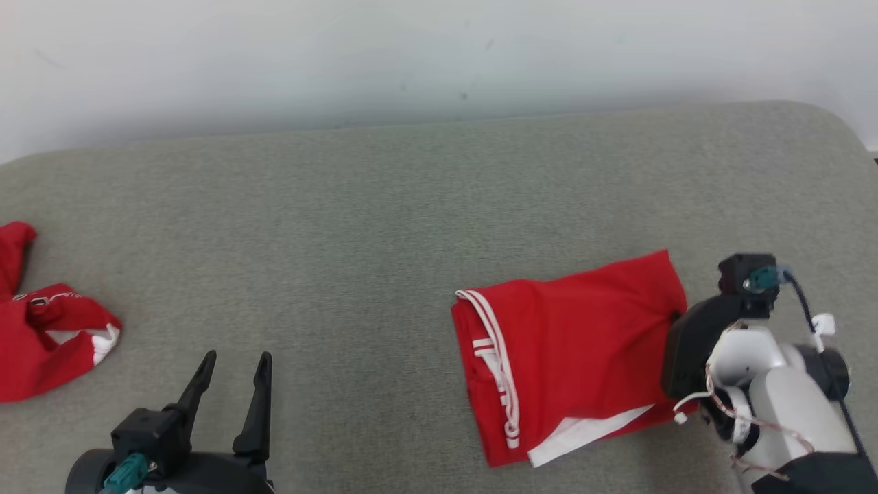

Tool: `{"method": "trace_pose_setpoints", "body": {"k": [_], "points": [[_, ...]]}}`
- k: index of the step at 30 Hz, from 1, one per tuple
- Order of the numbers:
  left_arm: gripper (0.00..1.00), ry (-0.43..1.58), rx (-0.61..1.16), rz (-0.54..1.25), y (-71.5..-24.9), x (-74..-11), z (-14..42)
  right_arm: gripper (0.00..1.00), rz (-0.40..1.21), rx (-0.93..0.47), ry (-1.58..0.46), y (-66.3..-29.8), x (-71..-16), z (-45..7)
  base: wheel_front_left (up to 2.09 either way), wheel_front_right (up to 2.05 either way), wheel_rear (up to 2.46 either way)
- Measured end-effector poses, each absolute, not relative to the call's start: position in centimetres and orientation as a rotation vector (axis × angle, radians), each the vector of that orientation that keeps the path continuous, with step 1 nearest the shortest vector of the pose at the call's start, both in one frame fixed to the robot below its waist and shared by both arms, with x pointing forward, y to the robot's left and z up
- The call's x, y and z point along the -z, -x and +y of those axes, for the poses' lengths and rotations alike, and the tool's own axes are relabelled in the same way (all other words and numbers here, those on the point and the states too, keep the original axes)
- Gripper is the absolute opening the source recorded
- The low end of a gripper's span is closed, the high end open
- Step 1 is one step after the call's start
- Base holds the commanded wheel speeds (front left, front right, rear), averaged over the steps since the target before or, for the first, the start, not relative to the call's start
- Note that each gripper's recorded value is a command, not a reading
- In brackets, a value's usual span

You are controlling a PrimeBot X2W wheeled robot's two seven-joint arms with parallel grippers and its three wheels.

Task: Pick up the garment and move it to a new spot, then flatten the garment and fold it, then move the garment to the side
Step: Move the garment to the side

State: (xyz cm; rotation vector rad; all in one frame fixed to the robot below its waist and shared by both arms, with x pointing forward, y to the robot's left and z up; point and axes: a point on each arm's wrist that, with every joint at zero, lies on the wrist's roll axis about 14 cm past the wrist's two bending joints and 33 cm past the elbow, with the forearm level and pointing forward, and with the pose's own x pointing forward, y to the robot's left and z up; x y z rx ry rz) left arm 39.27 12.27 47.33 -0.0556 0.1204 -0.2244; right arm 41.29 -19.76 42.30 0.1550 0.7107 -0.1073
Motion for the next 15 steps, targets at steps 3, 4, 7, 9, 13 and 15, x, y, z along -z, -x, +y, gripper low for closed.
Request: {"method": "trace_pose_setpoints", "body": {"k": [3, 4, 7, 9, 13, 15], "points": [[1.0, 0.054, 0.257, 0.144, -39.3, -46.7, 11.3, 0.0, 0.672, 0.13, -0.121, -42.1, -43.8, -21.6, 0.0, 0.0, 0.0], [1.0, 0.055, 0.269, 0.144, -39.5, -46.6, 10.9, 0.0, 0.661, 0.137, -0.113, -42.3, -44.3, -22.2, 0.0, 0.0, 0.0], [1.0, 0.057, 0.318, 0.149, -39.9, -46.5, 9.3, 0.0, 0.645, 0.154, -0.09, -42.7, -45.3, -23.8, 0.0, 0.0, 0.0], [1.0, 0.06, 0.364, 0.159, -40.3, -46.3, 7.8, 0.0, 0.635, 0.183, -0.079, -42.8, -46.0, -25.6, 0.0, 0.0, 0.0], [1.0, 0.06, 0.411, 0.16, -40.8, -46.2, 6.2, 0.0, 0.631, 0.207, -0.073, -42.9, -46.5, -27.1, 0.0, 0.0, 0.0], [1.0, 0.059, 0.449, 0.16, -41.3, -46.2, 5.0, 0.0, 0.637, 0.223, -0.062, -42.9, -46.8, -28.3, 0.0, 0.0, 0.0]]}}
